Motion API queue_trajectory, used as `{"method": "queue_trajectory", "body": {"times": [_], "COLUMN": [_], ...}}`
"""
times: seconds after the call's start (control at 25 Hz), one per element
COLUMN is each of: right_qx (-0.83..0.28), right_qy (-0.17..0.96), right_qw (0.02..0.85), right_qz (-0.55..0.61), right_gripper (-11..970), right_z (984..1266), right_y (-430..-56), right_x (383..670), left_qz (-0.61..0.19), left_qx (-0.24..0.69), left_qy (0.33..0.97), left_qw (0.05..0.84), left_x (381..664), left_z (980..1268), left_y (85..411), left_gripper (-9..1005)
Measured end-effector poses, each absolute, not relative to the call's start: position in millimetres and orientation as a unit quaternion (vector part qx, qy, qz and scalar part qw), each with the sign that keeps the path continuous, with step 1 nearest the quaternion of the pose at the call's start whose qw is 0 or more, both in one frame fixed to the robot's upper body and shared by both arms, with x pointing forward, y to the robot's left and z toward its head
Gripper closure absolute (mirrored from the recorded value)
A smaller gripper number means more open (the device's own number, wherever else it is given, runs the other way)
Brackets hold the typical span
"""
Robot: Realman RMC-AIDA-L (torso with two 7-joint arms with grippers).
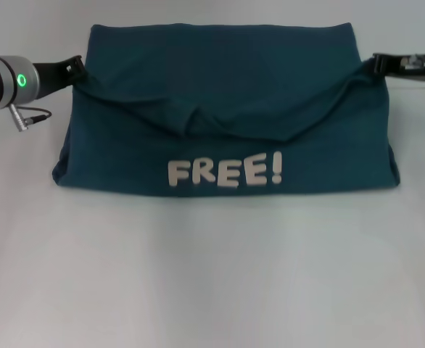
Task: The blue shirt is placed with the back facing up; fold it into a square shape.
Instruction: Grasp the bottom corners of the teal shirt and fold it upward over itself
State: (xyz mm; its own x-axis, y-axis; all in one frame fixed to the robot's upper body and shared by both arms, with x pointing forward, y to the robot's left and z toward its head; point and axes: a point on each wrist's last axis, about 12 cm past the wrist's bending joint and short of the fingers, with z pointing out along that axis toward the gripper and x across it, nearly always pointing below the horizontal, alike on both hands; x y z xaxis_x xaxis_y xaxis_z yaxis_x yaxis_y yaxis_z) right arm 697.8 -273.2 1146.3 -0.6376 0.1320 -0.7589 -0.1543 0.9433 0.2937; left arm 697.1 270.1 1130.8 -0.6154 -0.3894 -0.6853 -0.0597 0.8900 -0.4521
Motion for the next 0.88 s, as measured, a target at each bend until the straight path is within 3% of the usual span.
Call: {"method": "queue_trajectory", "body": {"times": [0.44,0.88], "right_qx": [-0.013,-0.040], "right_qy": [0.890,0.906], "right_qw": [0.427,0.404], "right_qz": [0.160,0.121], "right_gripper": [890,858], "right_z": [1151,1145], "right_y": [-267,-261], "right_x": [707,707], "left_qz": [-0.177,-0.183], "left_qx": [-0.099,-0.105], "left_qy": [0.878,0.879], "left_qw": [0.434,0.427], "left_x": [703,696], "left_z": [1135,1125], "left_y": [258,254], "left_gripper": [983,860]}}
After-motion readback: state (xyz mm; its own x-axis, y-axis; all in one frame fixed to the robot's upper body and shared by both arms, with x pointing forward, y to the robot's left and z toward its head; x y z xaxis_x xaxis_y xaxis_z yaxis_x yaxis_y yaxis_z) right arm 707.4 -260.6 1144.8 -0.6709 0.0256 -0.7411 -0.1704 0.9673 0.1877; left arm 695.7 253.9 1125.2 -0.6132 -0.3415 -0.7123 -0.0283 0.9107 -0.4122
